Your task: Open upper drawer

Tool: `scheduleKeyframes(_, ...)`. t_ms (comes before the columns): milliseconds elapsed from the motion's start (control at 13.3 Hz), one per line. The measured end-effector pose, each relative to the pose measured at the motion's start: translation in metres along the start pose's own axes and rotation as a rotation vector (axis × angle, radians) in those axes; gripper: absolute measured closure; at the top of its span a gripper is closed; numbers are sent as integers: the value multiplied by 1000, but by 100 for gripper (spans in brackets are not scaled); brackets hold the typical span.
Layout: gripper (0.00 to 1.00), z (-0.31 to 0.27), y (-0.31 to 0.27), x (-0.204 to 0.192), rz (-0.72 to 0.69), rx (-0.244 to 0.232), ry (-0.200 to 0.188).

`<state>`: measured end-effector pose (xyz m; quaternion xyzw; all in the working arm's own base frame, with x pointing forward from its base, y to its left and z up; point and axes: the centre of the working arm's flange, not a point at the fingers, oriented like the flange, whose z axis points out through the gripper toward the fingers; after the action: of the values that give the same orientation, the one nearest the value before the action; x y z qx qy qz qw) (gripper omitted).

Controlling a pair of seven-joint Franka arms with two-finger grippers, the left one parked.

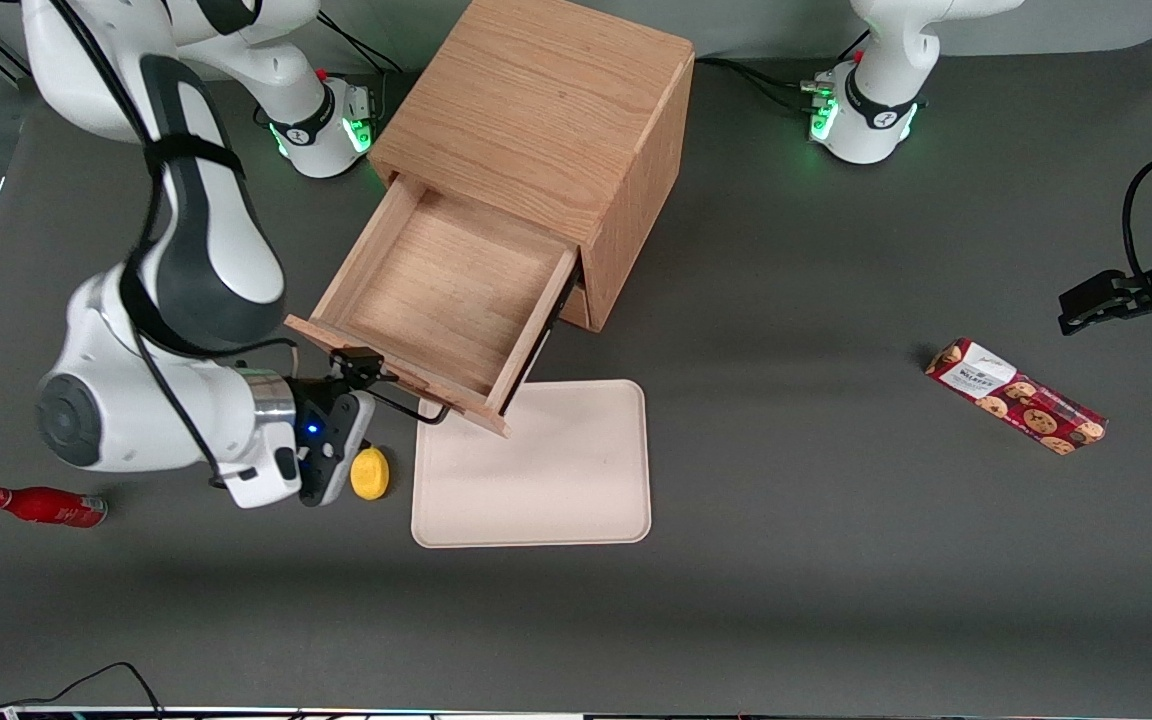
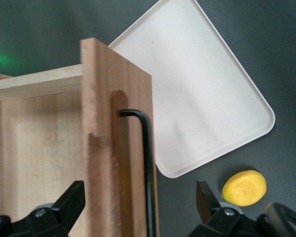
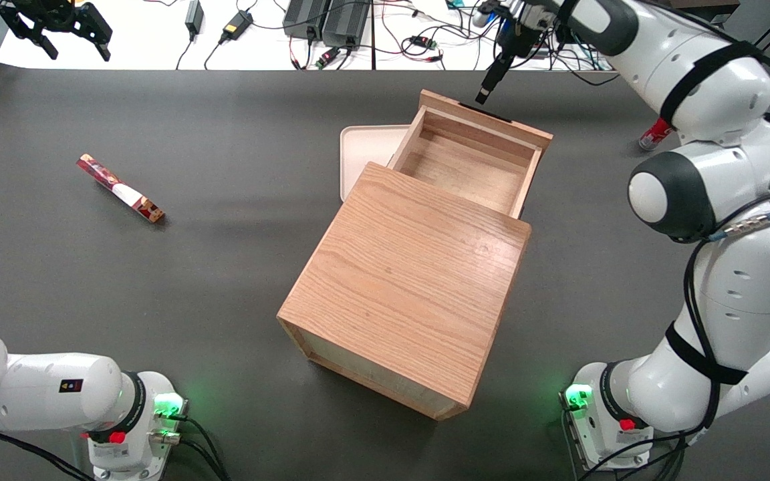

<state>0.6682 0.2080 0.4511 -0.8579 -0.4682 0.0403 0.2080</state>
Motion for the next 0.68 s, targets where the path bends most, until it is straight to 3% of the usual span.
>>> scheduleKeyframes(151, 0, -31, -19, -9, 119, -2, -5)
scheduleKeyframes(226, 0, -50, -29, -15, 203, -25, -7)
scheduleKeyframes(452, 0, -101, -56, -37, 448, -165, -34)
scheduleKeyframes(678, 0, -123, -60, -55, 601, -258, -40)
